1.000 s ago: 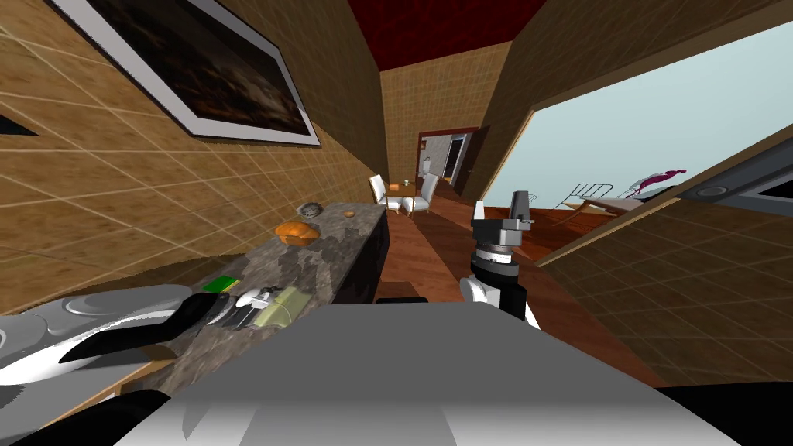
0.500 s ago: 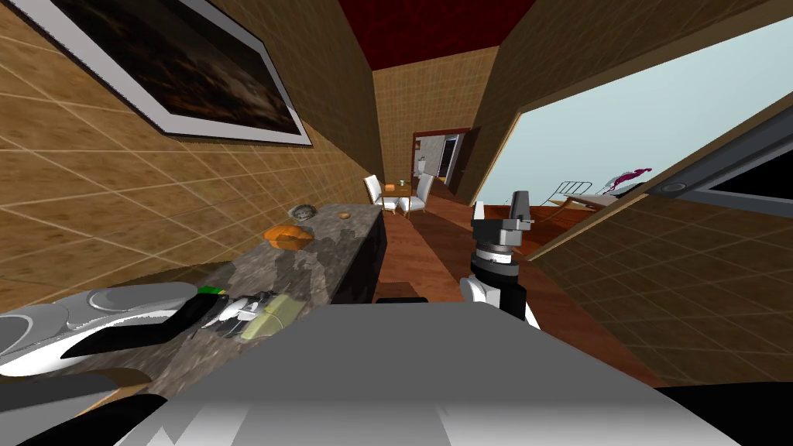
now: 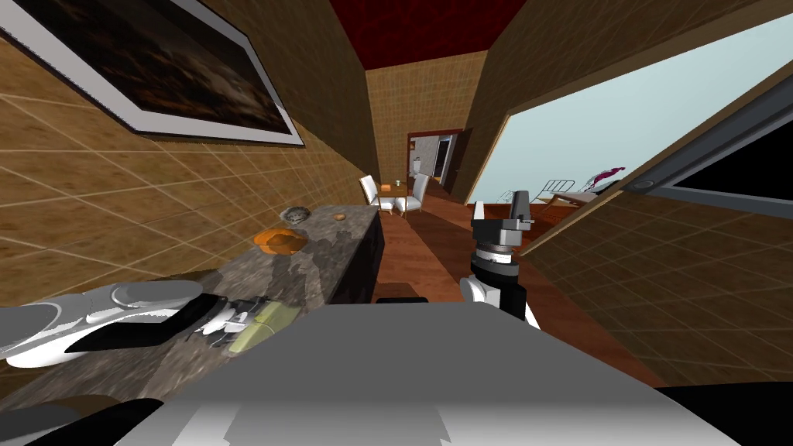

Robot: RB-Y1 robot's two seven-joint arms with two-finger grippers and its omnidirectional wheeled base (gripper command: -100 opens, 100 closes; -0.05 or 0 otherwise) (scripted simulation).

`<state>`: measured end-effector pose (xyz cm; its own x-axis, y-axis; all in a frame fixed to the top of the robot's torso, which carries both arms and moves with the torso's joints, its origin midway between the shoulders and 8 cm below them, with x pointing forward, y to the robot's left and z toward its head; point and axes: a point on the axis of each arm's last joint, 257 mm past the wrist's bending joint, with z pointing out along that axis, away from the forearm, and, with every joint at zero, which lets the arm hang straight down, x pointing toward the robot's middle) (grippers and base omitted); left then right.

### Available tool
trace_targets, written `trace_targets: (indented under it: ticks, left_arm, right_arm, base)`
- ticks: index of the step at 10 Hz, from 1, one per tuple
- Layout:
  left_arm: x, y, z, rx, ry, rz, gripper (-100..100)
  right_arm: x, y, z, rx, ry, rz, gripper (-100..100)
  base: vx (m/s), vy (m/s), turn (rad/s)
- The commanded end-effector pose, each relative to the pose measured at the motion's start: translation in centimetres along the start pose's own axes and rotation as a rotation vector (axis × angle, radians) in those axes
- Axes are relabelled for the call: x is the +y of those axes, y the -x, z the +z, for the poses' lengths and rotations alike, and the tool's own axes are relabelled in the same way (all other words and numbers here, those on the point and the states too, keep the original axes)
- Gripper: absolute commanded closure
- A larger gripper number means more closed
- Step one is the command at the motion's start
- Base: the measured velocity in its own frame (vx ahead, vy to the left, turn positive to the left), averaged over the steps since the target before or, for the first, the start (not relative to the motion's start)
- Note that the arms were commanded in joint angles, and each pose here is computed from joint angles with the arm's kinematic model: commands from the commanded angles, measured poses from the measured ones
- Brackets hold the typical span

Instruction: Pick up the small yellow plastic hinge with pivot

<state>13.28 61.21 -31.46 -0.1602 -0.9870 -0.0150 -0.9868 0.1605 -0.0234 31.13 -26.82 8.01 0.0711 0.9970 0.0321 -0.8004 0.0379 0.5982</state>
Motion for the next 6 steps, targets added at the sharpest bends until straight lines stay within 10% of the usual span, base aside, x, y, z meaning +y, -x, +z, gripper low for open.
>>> trace_targets:
  ticks: [1,4,5,6]
  left_arm:
    - [1.1,0.4,0.1,-0.01,0.047,-0.021,-100]
    - [2.0,0.5,0.2,-0.017,0.078,-0.033,-100]
    - [2.0,0.6,0.2,-0.017,0.08,-0.035,0]
    - [2.0,0.0,0.7,-0.019,0.081,-0.036,-100]
  right_arm:
    - [0.0,0.0,0.0,0.0,0.0,0.0,0]
    - [0.0,0.0,0.0,0.0,0.0,0.0,0]
    - [0.0,0.0,0.0,0.0,0.0,0.0,0]
    - [0.0,0.0,0.0,0.0,0.0,0.0,0]
  base:
    - [0.001,0.002,-0.12]
    - [-0.001,0.002,-0.063]
    - [0.0,0.0,0.0]
    - [0.001,0.026,-0.011]
